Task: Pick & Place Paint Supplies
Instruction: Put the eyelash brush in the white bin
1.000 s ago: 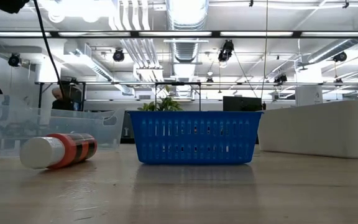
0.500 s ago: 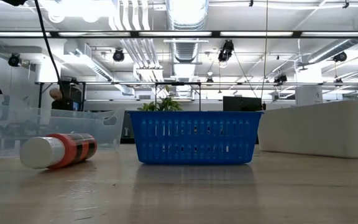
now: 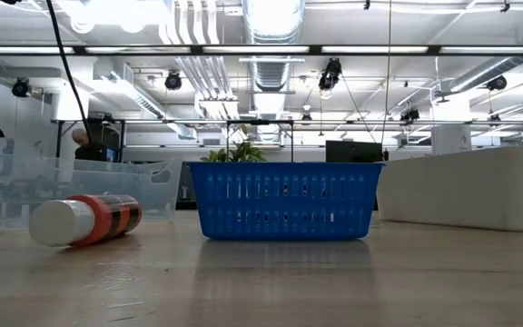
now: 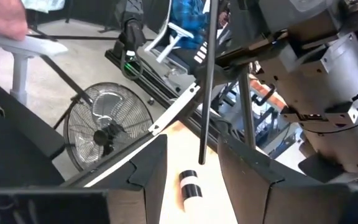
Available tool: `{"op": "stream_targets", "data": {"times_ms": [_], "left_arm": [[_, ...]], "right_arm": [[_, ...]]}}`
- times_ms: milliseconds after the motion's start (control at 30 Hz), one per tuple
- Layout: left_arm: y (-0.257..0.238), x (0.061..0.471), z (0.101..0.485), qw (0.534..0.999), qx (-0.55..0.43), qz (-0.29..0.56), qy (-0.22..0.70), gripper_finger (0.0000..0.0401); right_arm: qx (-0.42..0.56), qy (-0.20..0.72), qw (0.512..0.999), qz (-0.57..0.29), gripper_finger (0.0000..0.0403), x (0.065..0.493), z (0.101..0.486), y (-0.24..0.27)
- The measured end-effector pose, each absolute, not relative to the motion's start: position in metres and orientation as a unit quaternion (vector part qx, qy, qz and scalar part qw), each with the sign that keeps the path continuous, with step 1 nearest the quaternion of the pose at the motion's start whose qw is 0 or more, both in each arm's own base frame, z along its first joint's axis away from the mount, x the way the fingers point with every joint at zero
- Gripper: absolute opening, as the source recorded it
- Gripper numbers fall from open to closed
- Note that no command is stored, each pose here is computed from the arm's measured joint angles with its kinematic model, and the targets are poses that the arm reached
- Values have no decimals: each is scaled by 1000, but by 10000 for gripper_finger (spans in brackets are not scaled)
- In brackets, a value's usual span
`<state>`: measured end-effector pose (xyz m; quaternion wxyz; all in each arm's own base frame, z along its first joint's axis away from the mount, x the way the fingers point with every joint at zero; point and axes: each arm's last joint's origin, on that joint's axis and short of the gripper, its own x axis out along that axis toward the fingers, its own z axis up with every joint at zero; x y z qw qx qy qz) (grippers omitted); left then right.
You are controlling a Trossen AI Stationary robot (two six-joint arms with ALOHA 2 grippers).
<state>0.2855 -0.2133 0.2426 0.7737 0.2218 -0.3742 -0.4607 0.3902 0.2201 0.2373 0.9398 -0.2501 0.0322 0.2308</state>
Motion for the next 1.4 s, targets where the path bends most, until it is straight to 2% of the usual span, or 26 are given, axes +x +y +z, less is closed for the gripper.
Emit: {"op": "stream_targets", "data": {"times_ms": [267,400,500,633,767,1067,1400], "left_arm": [[-213,285,245,770,225,-454,-389,2],[-209,290,249,731,220,-518,-386,2],[-202,302,254,729,193,-556,-351,2],[-193,319,252,749,181,-572,-283,2],[-191,326,252,753,178,-582,-253,2],[-189,328,240,719,197,-630,-217,2],[-184,337,254,698,206,-643,-237,2]], "right_arm": [[-269,28,934,232,141,390,237,220],[-267,28,935,232,141,390,237,220],[-255,32,938,232,141,390,238,220],[-234,40,939,250,141,385,247,218],[-220,44,939,260,141,377,259,217],[-203,46,941,267,141,373,261,219],[-216,51,939,262,141,373,260,219]]}}
